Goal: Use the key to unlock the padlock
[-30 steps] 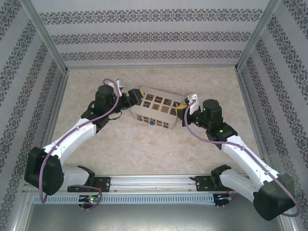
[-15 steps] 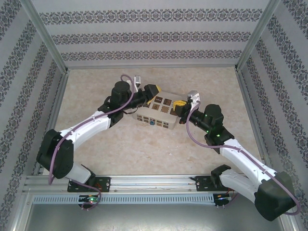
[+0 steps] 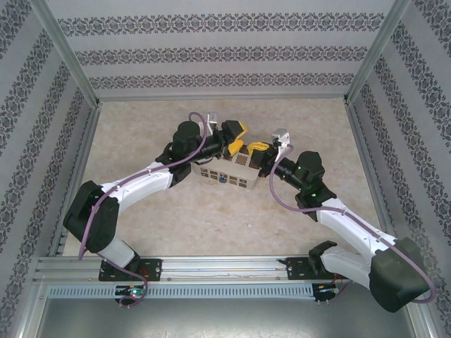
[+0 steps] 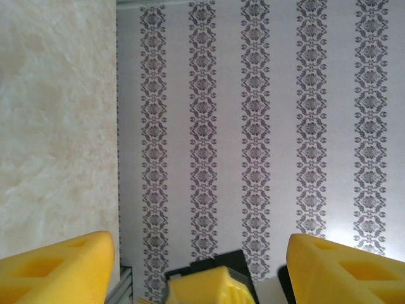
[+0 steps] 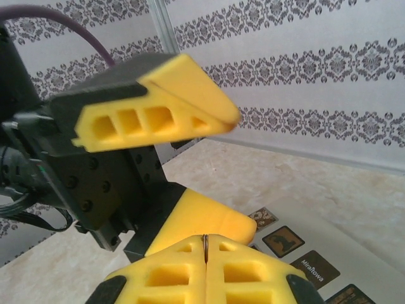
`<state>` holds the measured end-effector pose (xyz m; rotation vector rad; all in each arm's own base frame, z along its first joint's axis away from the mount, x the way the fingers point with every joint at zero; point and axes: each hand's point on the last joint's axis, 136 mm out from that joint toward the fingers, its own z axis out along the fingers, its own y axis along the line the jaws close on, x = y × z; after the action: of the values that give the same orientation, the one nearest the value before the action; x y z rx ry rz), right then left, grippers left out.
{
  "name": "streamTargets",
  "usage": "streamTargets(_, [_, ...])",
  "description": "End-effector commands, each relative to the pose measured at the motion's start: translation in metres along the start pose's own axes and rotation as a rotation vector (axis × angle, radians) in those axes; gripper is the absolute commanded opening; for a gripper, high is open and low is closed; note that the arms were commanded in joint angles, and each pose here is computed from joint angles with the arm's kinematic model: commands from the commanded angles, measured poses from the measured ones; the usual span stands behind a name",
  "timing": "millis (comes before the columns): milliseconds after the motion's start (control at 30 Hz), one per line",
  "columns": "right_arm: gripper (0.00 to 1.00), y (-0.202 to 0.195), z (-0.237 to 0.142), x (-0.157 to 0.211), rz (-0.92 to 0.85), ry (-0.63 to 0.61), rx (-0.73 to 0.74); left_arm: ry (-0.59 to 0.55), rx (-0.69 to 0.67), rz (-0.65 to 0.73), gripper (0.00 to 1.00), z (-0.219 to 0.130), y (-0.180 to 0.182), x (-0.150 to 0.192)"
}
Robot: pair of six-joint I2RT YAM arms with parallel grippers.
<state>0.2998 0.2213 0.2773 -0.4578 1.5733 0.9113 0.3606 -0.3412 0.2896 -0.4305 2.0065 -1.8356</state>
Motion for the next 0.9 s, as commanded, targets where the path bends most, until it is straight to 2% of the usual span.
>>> streamTargets(0, [0.0, 0.02, 0.007, -0.029, -0.026, -0.075, -0.081, 0.02, 0.092, 0.004, 0.72, 0.003, -0.03, 0.007])
streamTargets(400, [0.0, 0.026, 0.026, -0.04, -0.027, -0.087, -0.135, 0.035, 0.11, -0.007, 0.71, 0.009, -0.031, 0.011])
streamTargets(867, [0.0, 0.018, 0.026, -0.02, -0.013, -0.053, -0.101, 0.002, 0.135, 0.028, 0.64, 0.003, -0.043, 0.006])
